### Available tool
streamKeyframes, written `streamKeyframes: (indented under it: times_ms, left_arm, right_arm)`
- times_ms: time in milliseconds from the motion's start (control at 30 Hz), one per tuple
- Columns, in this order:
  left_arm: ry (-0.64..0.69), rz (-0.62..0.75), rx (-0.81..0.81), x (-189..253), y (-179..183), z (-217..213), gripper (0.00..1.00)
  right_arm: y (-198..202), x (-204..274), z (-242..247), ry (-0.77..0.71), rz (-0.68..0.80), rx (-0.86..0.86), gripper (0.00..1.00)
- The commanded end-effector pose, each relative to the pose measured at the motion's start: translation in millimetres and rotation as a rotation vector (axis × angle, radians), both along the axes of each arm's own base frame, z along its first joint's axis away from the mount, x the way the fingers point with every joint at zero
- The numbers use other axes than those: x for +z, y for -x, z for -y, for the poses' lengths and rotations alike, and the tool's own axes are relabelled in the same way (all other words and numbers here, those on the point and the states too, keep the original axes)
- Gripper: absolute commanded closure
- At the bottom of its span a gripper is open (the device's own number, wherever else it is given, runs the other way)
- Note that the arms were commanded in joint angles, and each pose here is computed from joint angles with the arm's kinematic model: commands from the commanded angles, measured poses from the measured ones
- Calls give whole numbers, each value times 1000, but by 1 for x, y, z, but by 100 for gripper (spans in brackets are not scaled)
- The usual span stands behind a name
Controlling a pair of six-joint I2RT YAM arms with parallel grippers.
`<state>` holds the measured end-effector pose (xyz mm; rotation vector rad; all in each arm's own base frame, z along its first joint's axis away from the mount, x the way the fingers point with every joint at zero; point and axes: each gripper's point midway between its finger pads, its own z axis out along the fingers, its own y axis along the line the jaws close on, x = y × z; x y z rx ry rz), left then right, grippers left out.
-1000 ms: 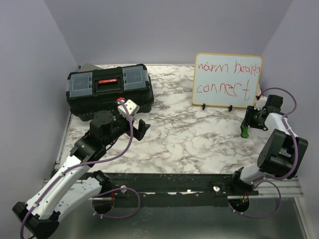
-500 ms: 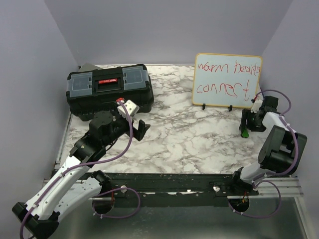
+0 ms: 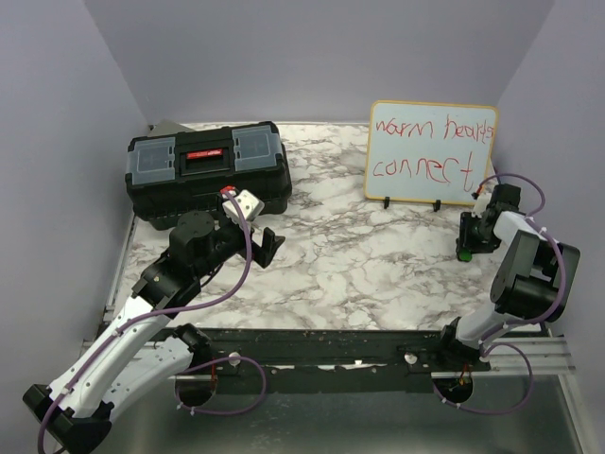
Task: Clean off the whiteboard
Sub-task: Pick up the whiteboard eraser from the center of the board.
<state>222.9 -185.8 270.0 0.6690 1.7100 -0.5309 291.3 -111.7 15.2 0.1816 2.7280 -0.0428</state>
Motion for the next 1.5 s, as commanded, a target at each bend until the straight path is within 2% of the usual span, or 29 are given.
streamKeyframes:
  times_ms: [0, 200, 433, 500, 600, 767, 967, 1200, 1467]
  left_arm:
    - [-4, 23, 15, 1, -2, -3, 2]
    - [-2, 25, 16, 2, -2, -3, 2]
    - [1, 30, 10, 1, -2, -2, 2]
    - [9, 40, 8, 2, -2, -2, 2]
    - [28, 54, -15, 4, 1, 2, 1]
    - [114, 16, -144, 9, 13, 27, 2]
    - [241, -143, -302, 24, 23, 67, 4]
    - [301, -242, -275, 27, 19, 74, 5]
    - [347, -266, -186, 4, 26, 58, 5]
  right_arm:
    - [-1, -10, 4, 13, -24, -6, 53]
    - [-3, -14, 1, -9, -30, 0, 58]
    - [-2, -14, -6, -42, -31, 21, 86]
    - [-4, -10, -10, -59, -14, 39, 92]
    - [-9, 6, -25, -121, 49, 105, 95]
    - [-14, 43, -59, -245, 174, 256, 97]
    - [-18, 79, -73, -251, 325, 323, 99]
    - [-19, 48, -54, -45, 193, 307, 89]
    - [-18, 21, -55, 27, 97, 304, 85]
